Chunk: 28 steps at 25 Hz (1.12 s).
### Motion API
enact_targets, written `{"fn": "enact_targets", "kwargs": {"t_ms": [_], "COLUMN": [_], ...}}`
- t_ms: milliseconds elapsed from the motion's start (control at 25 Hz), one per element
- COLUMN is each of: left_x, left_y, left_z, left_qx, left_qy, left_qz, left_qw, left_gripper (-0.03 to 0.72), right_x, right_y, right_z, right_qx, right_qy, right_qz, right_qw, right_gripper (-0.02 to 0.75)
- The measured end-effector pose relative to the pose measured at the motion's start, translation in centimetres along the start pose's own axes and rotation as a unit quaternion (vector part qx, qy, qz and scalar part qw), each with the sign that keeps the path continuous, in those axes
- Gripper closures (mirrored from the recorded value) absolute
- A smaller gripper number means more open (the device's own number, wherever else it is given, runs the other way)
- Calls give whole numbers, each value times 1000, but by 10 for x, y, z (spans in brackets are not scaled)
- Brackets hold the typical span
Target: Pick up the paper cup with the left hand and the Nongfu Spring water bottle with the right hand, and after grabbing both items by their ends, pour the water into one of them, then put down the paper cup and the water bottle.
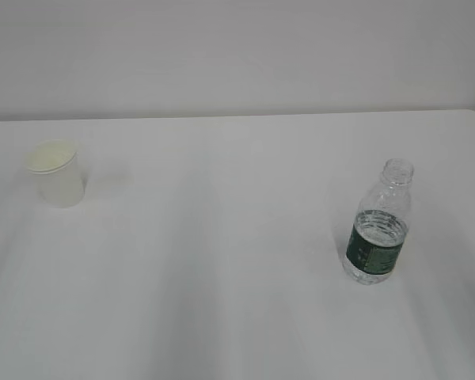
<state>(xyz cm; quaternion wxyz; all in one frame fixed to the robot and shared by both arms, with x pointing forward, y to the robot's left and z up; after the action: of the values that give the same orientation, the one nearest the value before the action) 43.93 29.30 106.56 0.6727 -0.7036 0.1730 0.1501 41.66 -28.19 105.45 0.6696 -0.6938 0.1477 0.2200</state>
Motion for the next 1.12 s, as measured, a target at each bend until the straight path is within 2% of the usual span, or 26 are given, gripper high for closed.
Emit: {"fn": "enact_targets", "kwargs": {"t_ms": [360, 760, 1120], "left_x": [12, 46, 59], "left_y": [-10, 2, 27], "left_z": [3, 3, 3], "left_qx": [32, 21, 12], "left_qy": [-10, -8, -5], "left_qz": [-29, 18, -5], "left_qw": [999, 1000, 1000], "left_gripper": [120, 120, 120], "right_x": [12, 22, 27], "right_y": [-5, 9, 16], "right_z": [-1, -2, -3], "right_qx": [9, 8, 17], "right_qy": [1, 6, 9], "right_qz": [-40, -55, -88], "right_qw": [999, 998, 996], "right_gripper": [203, 203, 204]}}
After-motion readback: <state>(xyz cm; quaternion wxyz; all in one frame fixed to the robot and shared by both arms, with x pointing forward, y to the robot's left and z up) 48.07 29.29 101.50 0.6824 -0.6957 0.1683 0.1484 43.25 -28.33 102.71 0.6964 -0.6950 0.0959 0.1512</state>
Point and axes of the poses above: a point on each arm's last joint axis where the gripper is mounted, x pointing out along that axis toward the gripper, z along the wrist's bending axis when the last joint is at zero, y = z × x, the point moved 5 cm from there along x, pointing out along that axis toward the gripper, and after that the axes turned 5 degrees about x, right-handed, at the moved point
